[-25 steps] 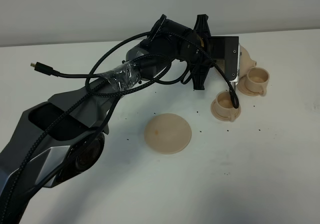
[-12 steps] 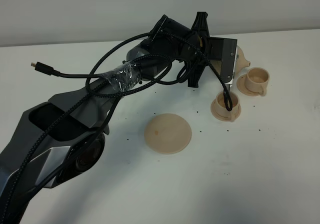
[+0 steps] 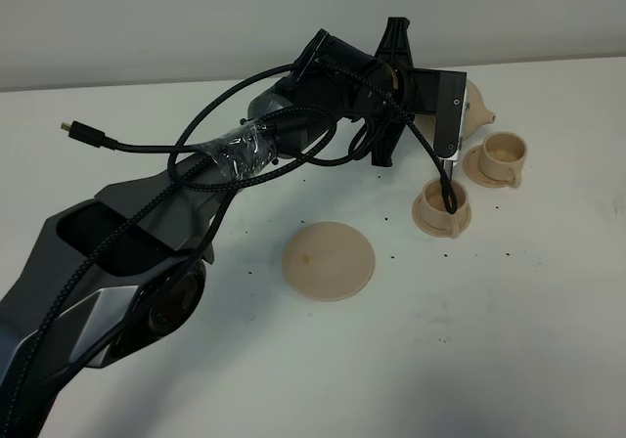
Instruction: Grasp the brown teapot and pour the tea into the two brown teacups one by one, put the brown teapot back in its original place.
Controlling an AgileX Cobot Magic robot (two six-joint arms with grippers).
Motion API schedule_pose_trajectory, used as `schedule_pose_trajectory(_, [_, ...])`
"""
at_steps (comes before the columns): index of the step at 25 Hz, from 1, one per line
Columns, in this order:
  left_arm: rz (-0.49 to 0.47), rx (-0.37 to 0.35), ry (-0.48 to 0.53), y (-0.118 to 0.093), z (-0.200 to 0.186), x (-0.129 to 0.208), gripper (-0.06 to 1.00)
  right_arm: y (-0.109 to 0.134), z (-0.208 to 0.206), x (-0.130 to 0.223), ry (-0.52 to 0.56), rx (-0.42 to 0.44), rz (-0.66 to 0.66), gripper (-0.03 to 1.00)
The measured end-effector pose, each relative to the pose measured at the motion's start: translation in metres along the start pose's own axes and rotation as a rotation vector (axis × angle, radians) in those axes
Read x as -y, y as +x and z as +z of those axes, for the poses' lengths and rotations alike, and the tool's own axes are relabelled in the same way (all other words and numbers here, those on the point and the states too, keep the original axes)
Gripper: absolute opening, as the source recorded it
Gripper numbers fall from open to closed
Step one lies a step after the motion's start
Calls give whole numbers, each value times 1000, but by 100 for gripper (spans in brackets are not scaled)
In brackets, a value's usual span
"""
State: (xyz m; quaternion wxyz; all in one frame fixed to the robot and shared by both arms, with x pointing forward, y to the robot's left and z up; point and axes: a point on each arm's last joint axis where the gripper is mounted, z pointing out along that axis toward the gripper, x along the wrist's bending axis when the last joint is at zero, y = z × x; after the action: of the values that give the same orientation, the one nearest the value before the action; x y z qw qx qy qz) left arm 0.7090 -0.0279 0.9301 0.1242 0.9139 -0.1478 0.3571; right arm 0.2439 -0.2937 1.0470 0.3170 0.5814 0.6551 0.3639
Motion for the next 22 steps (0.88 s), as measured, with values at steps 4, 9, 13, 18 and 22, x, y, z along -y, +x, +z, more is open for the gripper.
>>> schedule_pose_trajectory(4, [0, -3, -1, 0, 0, 0, 12, 0, 0, 0, 0, 0, -1, 24])
schedule_pose_trajectory(9, [0, -8, -3, 1, 0, 0, 12, 0, 0, 0, 0, 0, -1, 24])
schedule_pose_trajectory(13, [0, -16, -6, 2, -1, -1, 12, 0, 0, 0, 0, 0, -1, 24])
schedule_pose_trajectory(18, [10, -25, -1, 5, -4, 0, 12, 0, 0, 0, 0, 0, 0, 24])
schedule_pose_trajectory(22, [28, -28, 6, 5, -4, 0, 12, 0, 0, 0, 0, 0, 0, 24])
